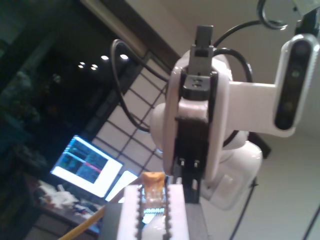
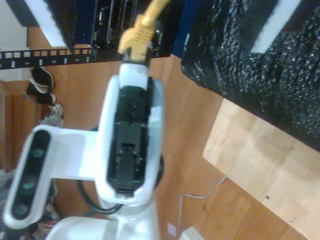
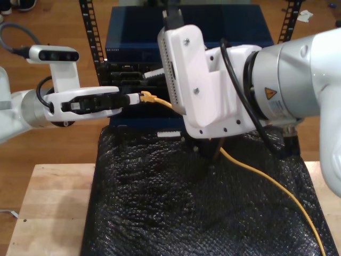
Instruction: Grab the cable and plug it in
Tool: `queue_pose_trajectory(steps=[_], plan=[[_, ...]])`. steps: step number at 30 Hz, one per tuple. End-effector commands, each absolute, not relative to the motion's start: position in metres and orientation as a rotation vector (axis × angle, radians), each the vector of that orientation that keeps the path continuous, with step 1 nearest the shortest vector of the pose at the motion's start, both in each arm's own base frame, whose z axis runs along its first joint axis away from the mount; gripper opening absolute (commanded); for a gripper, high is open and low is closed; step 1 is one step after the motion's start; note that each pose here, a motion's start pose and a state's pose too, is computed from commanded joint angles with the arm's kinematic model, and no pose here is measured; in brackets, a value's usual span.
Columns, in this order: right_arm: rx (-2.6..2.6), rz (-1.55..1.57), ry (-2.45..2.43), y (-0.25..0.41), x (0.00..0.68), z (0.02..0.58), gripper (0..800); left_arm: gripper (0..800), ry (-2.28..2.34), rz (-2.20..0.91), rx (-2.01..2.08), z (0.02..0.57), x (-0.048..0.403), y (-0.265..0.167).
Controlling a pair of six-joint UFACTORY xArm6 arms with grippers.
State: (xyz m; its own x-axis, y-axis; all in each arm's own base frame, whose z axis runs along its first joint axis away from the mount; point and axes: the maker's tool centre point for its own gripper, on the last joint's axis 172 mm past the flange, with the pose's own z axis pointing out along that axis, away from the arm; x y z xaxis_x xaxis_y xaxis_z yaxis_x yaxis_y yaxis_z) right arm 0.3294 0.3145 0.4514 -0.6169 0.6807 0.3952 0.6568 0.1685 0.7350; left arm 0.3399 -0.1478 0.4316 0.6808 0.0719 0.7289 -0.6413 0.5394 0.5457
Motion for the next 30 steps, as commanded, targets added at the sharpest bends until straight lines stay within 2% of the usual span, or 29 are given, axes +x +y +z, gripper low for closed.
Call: queue_pose_trajectory(steps=[3,7,14,19,24,30], plan=[[1.365,1.486,2.370,0.315,0.331,0.453,602,1,-0.712,0.463,0.909,0.431,0.339,-0.149],[1.367,1.489,2.364,0.315,0.332,0.454,550,1,-0.710,0.460,0.905,0.431,0.338,-0.149],[1.372,1.495,2.348,0.316,0.337,0.453,534,1,-0.711,0.458,0.903,0.431,0.338,-0.149],[1.374,1.517,2.297,0.314,0.346,0.456,457,1,-0.712,0.459,0.901,0.431,0.337,-0.149],[1.384,1.500,2.308,0.316,0.348,0.449,447,1,-0.715,0.455,0.895,0.433,0.336,-0.149],[1.377,1.502,2.316,0.318,0.346,0.449,399,2,-0.716,0.453,0.889,0.434,0.334,-0.149]])
